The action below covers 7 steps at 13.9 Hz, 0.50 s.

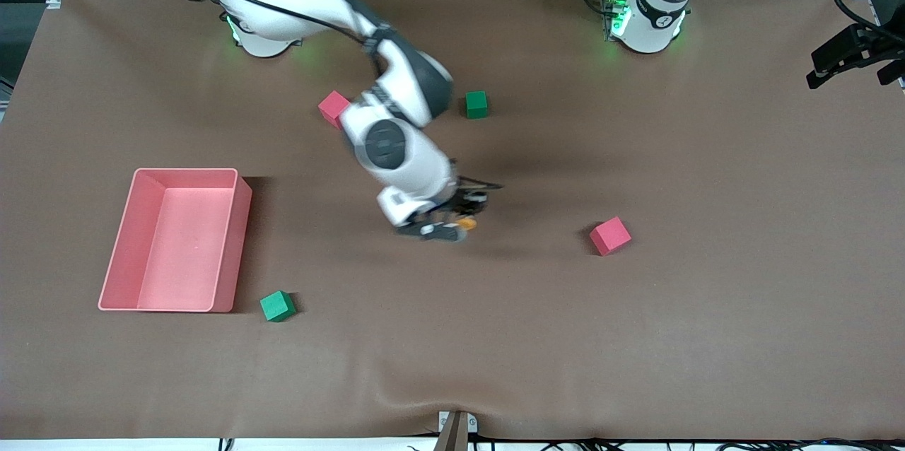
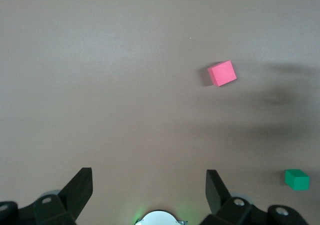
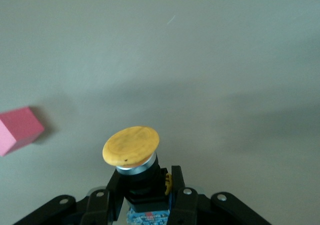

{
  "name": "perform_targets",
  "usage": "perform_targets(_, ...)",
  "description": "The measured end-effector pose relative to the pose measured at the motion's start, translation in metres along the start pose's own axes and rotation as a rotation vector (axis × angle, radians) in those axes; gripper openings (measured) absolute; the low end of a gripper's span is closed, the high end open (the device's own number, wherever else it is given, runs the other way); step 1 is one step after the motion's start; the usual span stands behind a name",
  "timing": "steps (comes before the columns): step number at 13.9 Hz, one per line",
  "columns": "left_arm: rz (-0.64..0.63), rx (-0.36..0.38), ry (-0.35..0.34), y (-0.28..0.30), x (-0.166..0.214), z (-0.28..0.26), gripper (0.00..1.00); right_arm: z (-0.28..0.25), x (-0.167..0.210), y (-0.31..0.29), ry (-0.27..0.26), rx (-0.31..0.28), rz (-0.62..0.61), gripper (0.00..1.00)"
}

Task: Place and upright button with both arms
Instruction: 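Lift the button out of the tray with the right gripper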

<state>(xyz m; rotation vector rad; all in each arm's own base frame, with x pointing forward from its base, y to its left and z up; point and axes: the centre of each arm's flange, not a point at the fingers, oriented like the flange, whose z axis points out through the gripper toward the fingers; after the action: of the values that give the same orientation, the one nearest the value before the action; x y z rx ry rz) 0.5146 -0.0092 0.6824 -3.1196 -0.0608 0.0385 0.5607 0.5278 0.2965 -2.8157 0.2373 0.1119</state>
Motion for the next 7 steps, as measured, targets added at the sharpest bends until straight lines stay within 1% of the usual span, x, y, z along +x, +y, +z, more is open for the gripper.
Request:
perform_targets(3,0.003,0.001,-0.016,0.002,0.005,0.008,1.0,0.068,-0.031,-0.016,-0.037,-0.03,-0.049,0.42)
perform_targets(5,0.016,0.003,-0.039,0.009,0.012,0.02,1.0,0.095,-0.045,-0.021,-0.043,-0.055,-0.079,0.42)
perform_targets(7,0.036,0.006,-0.069,0.021,0.021,0.035,1.0,0.113,-0.055,-0.023,-0.047,-0.067,-0.095,0.42)
